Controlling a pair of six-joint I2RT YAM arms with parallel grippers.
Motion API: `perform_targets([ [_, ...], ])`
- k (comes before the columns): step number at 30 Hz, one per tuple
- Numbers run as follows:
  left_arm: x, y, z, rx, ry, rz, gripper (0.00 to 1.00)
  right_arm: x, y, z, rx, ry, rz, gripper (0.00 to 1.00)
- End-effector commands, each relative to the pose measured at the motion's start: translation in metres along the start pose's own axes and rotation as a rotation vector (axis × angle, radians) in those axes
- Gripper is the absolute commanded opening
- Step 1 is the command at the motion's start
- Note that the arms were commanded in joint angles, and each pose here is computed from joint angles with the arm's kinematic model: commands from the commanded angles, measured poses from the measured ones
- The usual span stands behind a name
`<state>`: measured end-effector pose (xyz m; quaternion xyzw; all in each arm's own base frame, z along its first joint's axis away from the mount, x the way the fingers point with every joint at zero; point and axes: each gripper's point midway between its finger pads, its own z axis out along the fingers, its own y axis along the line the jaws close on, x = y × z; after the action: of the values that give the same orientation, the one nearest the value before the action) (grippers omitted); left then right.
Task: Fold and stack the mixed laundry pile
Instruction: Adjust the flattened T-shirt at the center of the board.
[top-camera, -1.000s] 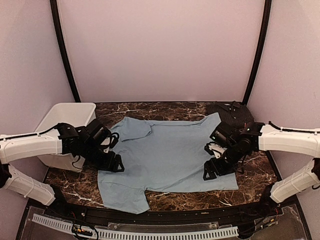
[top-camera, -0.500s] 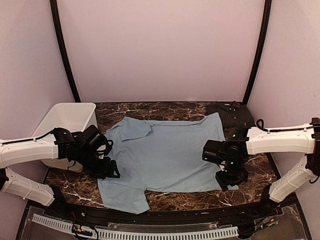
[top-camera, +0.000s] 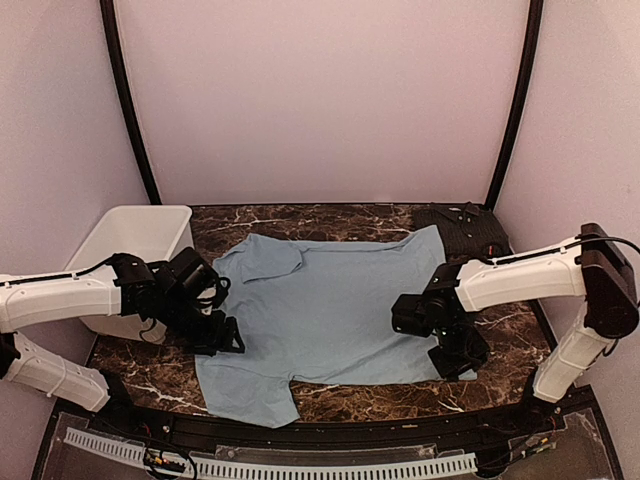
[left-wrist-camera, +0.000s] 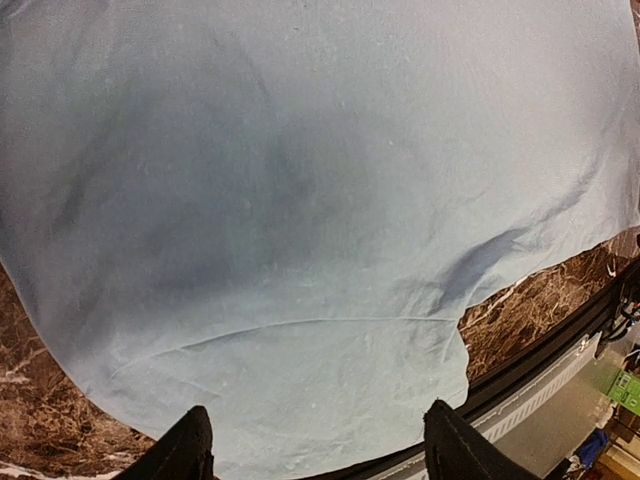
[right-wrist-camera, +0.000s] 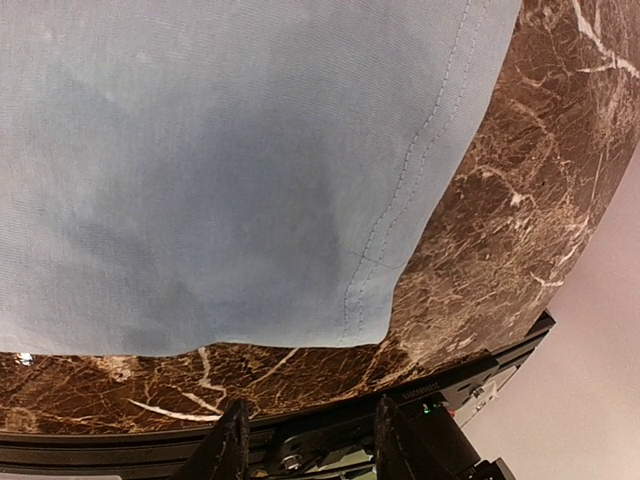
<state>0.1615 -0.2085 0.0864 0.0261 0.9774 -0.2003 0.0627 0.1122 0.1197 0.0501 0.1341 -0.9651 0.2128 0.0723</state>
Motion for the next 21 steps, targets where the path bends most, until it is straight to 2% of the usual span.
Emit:
perform_targets([
  [1,0.002,0.004,-0.005,-0.004,-0.024,-0.035,0.71,-0.006,-0.001,-0.002,0.012,-0.005,-0.014,0.40],
  [6,0.014,0.031,-0.008,-0.058,-0.069,-0.121,0.70,-0.024,0.019,-0.022,-0.101,-0.106,-0.002,0.43],
  [10,-0.003,0.035,-0.014,-0.080,-0.135,-0.126,0.70,-0.056,0.026,-0.055,-0.213,-0.258,-0.002,0.46],
  [14,-0.050,0.029,-0.018,-0.065,-0.204,-0.112,0.70,-0.107,0.007,-0.085,-0.292,-0.413,0.039,0.48],
  [17,-0.102,0.024,-0.027,-0.009,-0.287,-0.136,0.68,-0.154,-0.023,-0.101,-0.367,-0.529,0.099,0.48],
  [21,-0.174,0.003,-0.033,0.043,-0.386,-0.084,0.65,-0.207,-0.065,-0.111,-0.360,-0.648,0.136,0.47],
])
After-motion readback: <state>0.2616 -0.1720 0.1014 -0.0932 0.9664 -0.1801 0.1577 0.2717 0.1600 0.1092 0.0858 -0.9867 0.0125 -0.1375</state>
